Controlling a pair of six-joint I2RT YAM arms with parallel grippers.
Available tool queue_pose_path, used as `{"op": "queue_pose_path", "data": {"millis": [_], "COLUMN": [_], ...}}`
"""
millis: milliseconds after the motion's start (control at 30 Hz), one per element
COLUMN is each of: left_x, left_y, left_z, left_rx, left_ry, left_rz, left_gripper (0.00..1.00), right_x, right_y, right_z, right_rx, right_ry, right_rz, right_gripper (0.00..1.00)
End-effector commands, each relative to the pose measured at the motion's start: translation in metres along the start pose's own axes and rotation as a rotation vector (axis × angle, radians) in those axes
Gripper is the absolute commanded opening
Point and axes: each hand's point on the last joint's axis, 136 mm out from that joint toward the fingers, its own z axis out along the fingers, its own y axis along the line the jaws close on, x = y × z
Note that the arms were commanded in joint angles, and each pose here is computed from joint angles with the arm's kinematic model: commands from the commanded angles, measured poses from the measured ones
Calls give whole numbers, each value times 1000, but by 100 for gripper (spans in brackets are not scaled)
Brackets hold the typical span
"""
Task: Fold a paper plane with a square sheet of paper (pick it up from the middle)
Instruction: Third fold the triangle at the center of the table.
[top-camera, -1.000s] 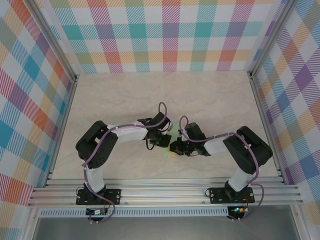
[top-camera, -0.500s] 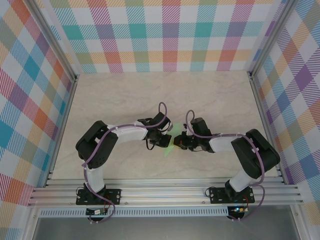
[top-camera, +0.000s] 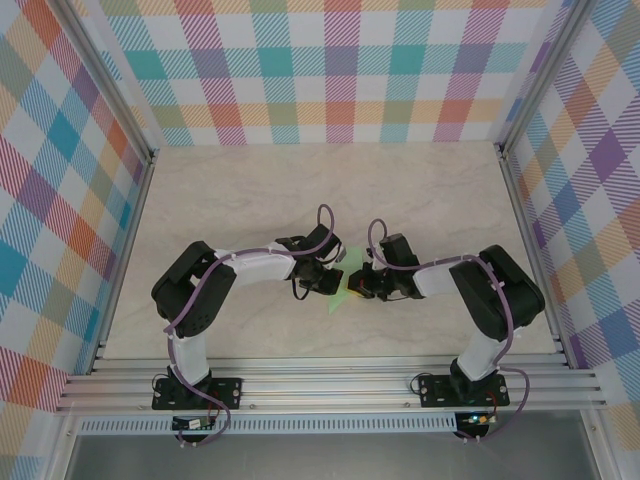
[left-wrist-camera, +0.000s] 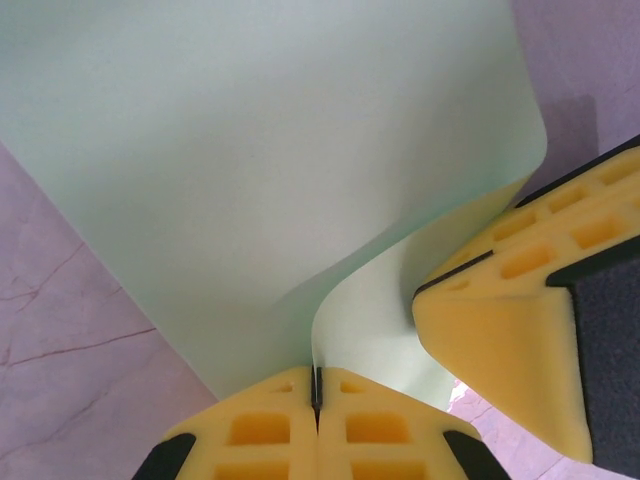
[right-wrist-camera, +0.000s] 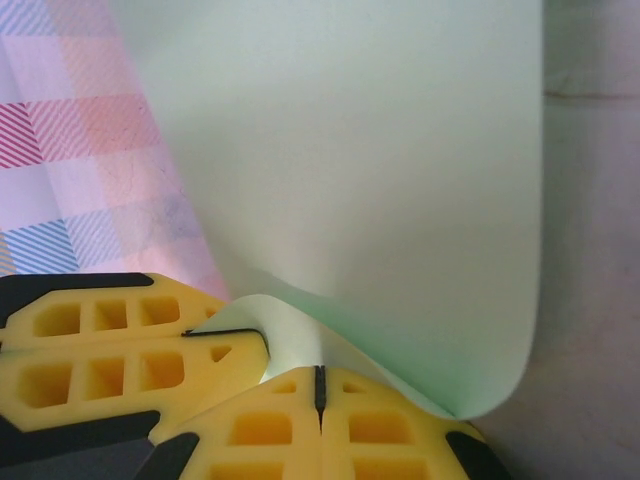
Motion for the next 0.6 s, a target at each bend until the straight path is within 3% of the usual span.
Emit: {"op": "queue_pose_path", "data": {"millis": [0, 300, 567], "left_x": [29, 27, 26], "left_y": [16, 16, 16], "left_z": [20, 19, 18], "left_rx": [-46, -45, -45], "left_ry": [109, 106, 104], "left_rz": [-12, -12, -12], "left_gripper": [0, 0, 0], "right_x": [1, -22, -28], "right_y": [-10, 16, -20], "right_z": [-3, -25, -15], "right_rx": [37, -27, 67], "right_ry": [6, -23, -13], "right_rz": [8, -39, 8], "right_gripper": [0, 0, 0]}}
